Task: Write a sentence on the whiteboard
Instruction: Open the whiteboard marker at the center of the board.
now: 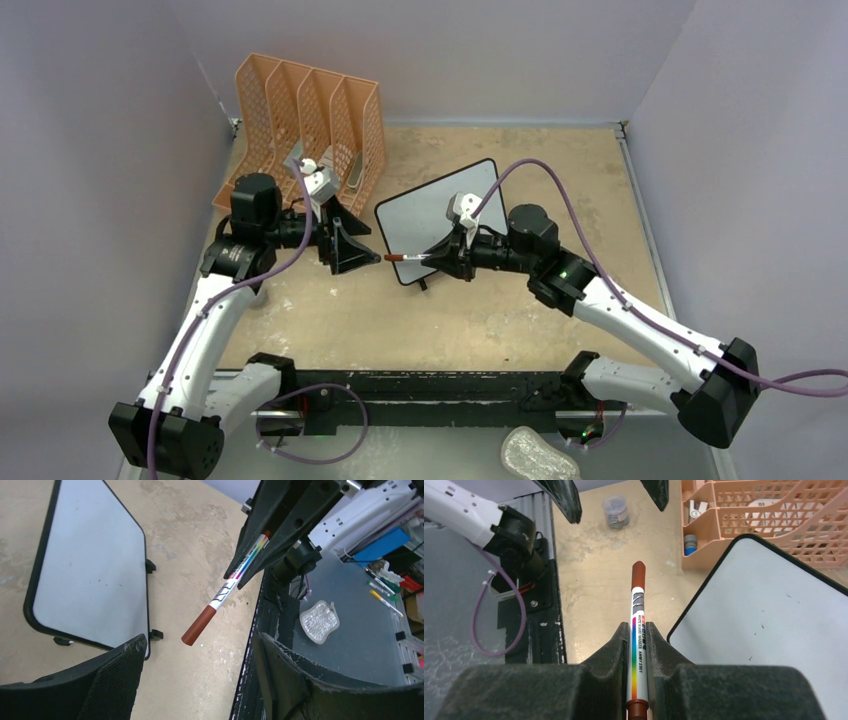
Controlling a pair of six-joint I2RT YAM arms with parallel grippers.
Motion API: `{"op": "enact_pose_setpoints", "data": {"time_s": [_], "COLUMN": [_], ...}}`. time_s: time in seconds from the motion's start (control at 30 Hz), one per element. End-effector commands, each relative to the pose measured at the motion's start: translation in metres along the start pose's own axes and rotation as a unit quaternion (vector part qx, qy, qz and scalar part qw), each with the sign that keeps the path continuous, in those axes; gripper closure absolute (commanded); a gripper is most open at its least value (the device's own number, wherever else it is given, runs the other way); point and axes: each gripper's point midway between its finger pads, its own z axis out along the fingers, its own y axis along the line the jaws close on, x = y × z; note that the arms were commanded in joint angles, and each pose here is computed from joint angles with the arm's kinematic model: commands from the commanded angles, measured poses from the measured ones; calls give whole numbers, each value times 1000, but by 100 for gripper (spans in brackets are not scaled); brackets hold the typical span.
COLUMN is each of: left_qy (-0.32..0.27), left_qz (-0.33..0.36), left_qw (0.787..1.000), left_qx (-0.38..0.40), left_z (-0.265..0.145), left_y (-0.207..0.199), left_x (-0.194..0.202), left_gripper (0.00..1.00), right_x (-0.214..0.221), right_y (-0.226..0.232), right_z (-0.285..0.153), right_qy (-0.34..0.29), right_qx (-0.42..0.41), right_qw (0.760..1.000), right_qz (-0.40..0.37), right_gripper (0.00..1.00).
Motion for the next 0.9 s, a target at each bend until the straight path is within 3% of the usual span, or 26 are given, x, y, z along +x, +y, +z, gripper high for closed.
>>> {"op": "enact_pose_setpoints", "data": {"time_s": [0.0, 0.2, 0.4, 0.87], "left_qy": [-6, -2, -4, 15], "left_qz": [84, 142, 144, 128], "left_qw": [995, 987, 982, 984], "left_qx": [60, 77, 124, 124], "left_z": [4, 12, 14, 27], "left_y": [-16, -24, -36, -28], "left_x": [2, 12, 14, 30], "left_gripper": [25, 27, 26, 49], "right_x": [-36, -44, -51, -52], "right_y": [14, 25, 31, 39], "right_z": [-8, -14, -17, -16], "right_qy": [-30, -30, -37, -47], "right_qx": [-39, -66, -76, -106], "right_qw": [998, 996, 994, 991], "right_qz": [-43, -57, -68, -67], "right_gripper": [100, 100, 100, 100]}}
